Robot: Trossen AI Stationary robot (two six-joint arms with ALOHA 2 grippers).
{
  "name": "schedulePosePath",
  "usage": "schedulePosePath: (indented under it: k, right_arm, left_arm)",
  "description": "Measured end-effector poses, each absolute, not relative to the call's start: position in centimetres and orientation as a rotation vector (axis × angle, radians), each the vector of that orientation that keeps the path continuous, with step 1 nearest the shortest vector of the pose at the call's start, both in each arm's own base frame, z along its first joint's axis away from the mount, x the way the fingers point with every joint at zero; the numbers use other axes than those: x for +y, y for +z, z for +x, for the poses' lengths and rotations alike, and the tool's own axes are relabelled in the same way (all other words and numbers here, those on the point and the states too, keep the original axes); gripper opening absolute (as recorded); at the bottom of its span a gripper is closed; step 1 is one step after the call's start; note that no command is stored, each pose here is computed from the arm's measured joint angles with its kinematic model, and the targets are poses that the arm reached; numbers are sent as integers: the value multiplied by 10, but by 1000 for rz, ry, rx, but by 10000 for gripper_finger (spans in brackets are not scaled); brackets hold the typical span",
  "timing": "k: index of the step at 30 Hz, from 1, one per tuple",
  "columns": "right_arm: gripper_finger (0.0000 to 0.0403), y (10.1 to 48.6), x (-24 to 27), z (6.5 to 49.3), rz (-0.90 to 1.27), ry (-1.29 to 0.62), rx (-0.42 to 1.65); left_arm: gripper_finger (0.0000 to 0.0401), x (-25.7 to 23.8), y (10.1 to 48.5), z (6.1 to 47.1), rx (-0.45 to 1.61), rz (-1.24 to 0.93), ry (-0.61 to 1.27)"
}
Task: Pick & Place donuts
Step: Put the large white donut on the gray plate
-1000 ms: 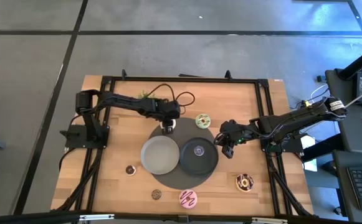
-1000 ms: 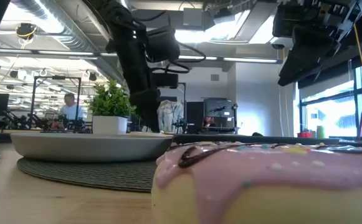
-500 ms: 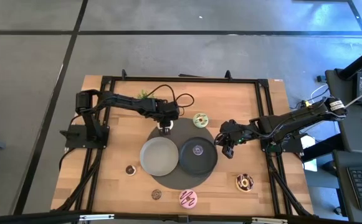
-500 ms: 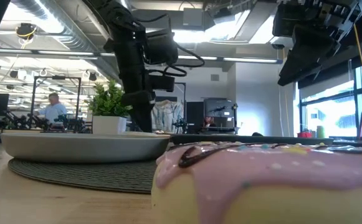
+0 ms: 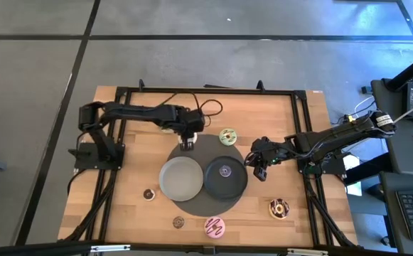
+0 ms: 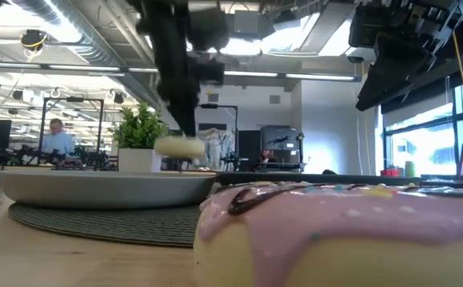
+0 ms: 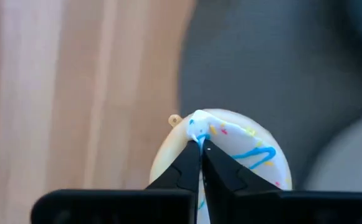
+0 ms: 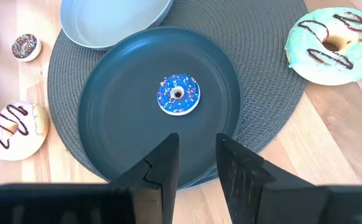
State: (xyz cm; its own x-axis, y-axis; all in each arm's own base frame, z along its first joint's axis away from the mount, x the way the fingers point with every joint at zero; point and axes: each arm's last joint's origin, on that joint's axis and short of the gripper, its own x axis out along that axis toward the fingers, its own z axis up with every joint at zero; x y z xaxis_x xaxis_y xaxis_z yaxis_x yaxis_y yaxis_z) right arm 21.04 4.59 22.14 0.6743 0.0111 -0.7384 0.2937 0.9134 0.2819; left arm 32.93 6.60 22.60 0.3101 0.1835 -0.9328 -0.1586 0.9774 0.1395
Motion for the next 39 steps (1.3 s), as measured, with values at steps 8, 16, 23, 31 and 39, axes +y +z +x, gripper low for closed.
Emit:
schedulePosePath:
  k: [8, 16, 23, 31, 39]
  right_arm:
    - [108, 221, 46, 210, 376, -157, 830]
    - [108, 221, 46, 210, 373, -155, 829]
    - [108, 221, 46, 210, 379, -155, 827]
    - [108, 221, 46, 210, 405, -158, 827]
    - [108, 221, 46, 210, 409, -151, 833]
  left_arm:
    - [3, -10, 249, 318, 1211, -61, 64]
    - [2, -49, 215, 312, 1283, -49, 103]
    - [5, -48, 198, 309, 1261, -79, 192]
    - [7, -45, 189, 309, 1267, -102, 219]
    - [8, -46, 185, 309, 1290, -112, 227]
